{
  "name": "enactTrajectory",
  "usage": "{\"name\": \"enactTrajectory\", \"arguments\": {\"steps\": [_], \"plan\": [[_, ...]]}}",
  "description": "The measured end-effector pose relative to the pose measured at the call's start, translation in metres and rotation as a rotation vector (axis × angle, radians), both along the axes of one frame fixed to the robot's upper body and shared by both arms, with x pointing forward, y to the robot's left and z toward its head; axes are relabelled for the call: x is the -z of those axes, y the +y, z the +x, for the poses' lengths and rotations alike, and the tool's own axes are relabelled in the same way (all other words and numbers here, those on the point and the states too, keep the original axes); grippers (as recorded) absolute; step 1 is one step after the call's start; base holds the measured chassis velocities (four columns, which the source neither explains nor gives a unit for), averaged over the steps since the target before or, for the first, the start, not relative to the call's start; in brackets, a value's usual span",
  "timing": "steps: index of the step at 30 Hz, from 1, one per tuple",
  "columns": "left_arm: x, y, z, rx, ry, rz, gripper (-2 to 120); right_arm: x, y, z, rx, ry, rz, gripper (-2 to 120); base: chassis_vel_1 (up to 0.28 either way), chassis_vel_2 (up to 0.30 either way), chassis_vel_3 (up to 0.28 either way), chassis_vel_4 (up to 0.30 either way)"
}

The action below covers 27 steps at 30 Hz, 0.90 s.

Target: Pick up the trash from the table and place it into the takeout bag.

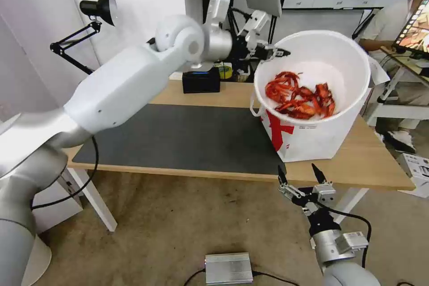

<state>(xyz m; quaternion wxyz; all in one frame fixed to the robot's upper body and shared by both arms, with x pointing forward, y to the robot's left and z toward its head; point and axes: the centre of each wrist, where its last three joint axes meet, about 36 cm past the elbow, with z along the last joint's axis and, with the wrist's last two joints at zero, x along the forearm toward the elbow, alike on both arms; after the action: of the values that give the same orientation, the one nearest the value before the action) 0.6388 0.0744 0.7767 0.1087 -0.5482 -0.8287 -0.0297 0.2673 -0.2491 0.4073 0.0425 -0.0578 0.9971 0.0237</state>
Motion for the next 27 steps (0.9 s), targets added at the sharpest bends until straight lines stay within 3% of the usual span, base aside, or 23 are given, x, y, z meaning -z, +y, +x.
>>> {"name": "enactTrajectory", "arguments": {"steps": [10, 27], "plan": [[-0.007, -0.027, 0.006, -0.062, 0.052, -0.038, 0, 0.0, 0.0, 0.0, 0.0, 0.0, 0.0, 100, 0.0, 0.0, 0.0, 0.0], [-0.016, -0.106, 0.002, -0.298, 0.238, -0.11, 0, 0.0, 0.0, 0.0, 0.0, 0.0, 0.0, 100, 0.0, 0.0, 0.0, 0.0]]}}
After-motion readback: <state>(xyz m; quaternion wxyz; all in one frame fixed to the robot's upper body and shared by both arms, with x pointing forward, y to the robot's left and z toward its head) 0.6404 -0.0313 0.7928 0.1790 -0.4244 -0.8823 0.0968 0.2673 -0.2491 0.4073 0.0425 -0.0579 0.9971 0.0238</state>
